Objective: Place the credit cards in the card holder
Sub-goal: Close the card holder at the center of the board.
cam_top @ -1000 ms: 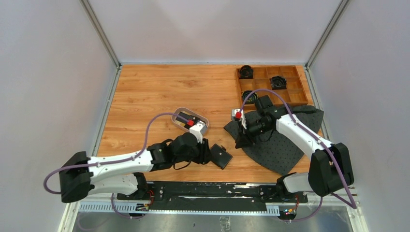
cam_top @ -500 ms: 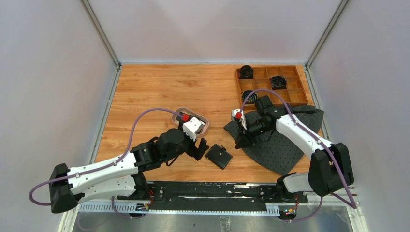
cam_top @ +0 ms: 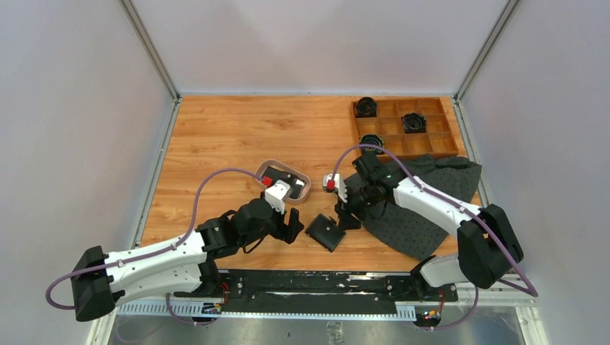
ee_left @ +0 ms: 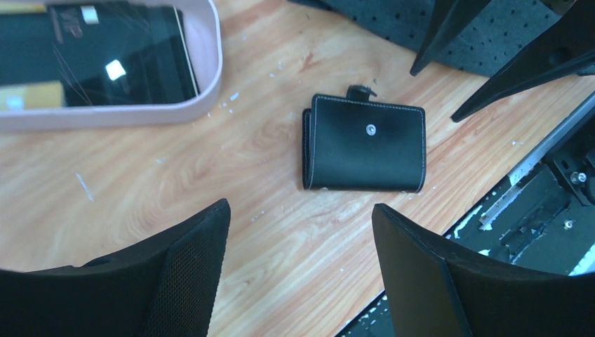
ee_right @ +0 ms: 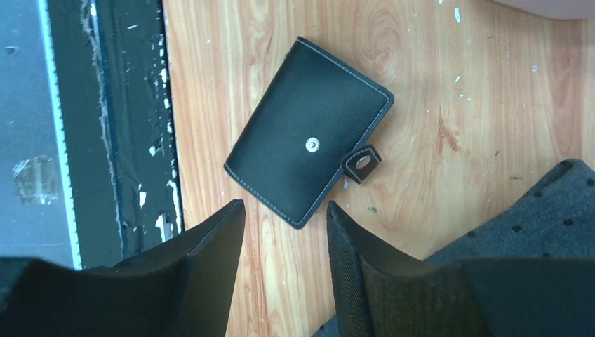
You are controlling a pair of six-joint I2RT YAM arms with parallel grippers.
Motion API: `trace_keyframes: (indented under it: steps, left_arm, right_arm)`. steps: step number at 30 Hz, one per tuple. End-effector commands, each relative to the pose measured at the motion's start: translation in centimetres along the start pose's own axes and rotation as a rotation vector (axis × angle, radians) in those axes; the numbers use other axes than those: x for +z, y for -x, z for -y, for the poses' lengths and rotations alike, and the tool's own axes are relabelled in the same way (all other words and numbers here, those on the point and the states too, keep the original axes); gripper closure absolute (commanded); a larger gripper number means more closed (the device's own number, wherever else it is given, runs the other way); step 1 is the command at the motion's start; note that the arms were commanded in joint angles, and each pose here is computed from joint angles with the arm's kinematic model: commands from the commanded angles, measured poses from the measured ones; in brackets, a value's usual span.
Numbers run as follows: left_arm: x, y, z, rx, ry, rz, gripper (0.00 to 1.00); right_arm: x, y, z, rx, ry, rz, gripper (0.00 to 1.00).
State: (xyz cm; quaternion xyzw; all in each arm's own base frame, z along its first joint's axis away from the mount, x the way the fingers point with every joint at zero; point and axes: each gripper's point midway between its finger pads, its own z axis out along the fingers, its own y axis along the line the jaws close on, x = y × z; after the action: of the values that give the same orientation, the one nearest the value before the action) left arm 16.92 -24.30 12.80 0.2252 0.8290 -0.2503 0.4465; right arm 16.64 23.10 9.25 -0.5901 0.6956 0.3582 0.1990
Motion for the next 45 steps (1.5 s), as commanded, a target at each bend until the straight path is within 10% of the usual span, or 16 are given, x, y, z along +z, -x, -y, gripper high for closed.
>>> trace_keyframes:
  steps: [1,16,27,45]
  left_arm:
    - [0.8,-0.7,0.8,-0.179,-0.028,0.012,0.23]
    - [4.6,-4.1,0.3,-0.319,0.068,-0.095,0.3]
    - [4.6,-4.4,0.5,-0.368,0.062,-0.097,0.34]
    - [-1.7,-1.1,-1.6,-0.321,0.024,0.058,0.33]
  right_arm:
    - [2.0,-0.3,1.5,0.054,-0.113,-0.075,0.49]
    - [4.1,-0.6,4.9,0.093,-0.294,-0.213,0.55]
    - [4.2,-0.6,5.9,0.004,-0.31,-0.251,0.95]
    - [4.4,2.1,5.5,-0.685,0.018,-0.169,1.0]
